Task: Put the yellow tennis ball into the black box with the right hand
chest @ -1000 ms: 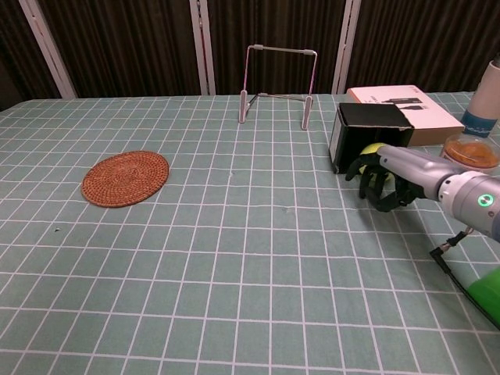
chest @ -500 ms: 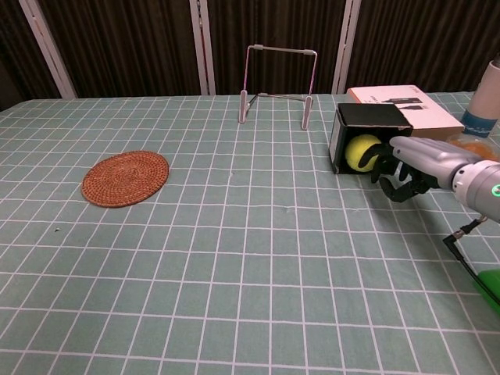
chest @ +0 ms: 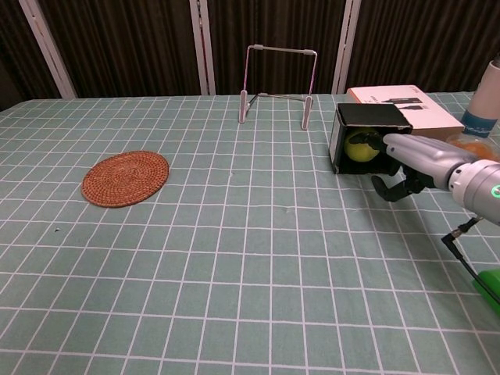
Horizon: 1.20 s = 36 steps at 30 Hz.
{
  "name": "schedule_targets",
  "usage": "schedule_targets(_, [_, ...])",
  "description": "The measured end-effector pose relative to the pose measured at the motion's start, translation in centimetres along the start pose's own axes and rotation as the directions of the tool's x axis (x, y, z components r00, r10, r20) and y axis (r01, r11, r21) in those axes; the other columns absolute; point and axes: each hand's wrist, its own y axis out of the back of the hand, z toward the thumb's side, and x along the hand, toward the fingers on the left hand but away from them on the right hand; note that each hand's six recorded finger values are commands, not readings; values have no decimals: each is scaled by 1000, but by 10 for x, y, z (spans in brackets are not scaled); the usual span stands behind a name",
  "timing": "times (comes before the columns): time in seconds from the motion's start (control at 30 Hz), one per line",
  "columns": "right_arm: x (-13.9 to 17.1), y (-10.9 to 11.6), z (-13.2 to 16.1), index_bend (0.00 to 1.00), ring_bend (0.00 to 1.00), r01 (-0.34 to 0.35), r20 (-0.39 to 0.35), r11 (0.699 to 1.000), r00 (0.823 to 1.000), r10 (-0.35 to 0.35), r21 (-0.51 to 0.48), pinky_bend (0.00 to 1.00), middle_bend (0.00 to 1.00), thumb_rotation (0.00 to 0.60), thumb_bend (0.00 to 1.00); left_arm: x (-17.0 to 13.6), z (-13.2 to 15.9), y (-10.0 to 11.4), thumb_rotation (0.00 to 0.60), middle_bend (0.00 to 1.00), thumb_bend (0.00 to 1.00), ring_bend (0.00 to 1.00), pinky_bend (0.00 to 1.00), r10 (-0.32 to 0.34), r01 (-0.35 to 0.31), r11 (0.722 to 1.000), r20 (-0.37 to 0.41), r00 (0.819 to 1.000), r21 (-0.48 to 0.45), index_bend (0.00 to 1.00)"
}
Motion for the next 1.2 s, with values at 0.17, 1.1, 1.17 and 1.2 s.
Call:
schedule_targets(0.17, [9,1,2,0,15,-16,-8,1000,1000,16,4,217,15,600,641,-1,1,1,600,0,145,0,0,1,-1,1000,7,1000,-2,0])
schedule_targets(1.1, [252,79,-77,0,0,375,93,915,916,-391,152,0,0,600,331,-38,18,24,600,0,145,0,0,73,-69,997,133,988,-38,0])
schedule_targets(1.17, [261,81,-82,0,0,375,101,914,914,-392,154,0,0,600,331,-39,19,24,600,0,145,0,0,75,-71,997,134,988,-33,0])
schedule_targets(1.2, [263,83,-84,0,0,372,100,915,916,-389,155,0,0,600,331,-40,19,24,600,0,144,0,0,78,-75,997,135,988,-30,0])
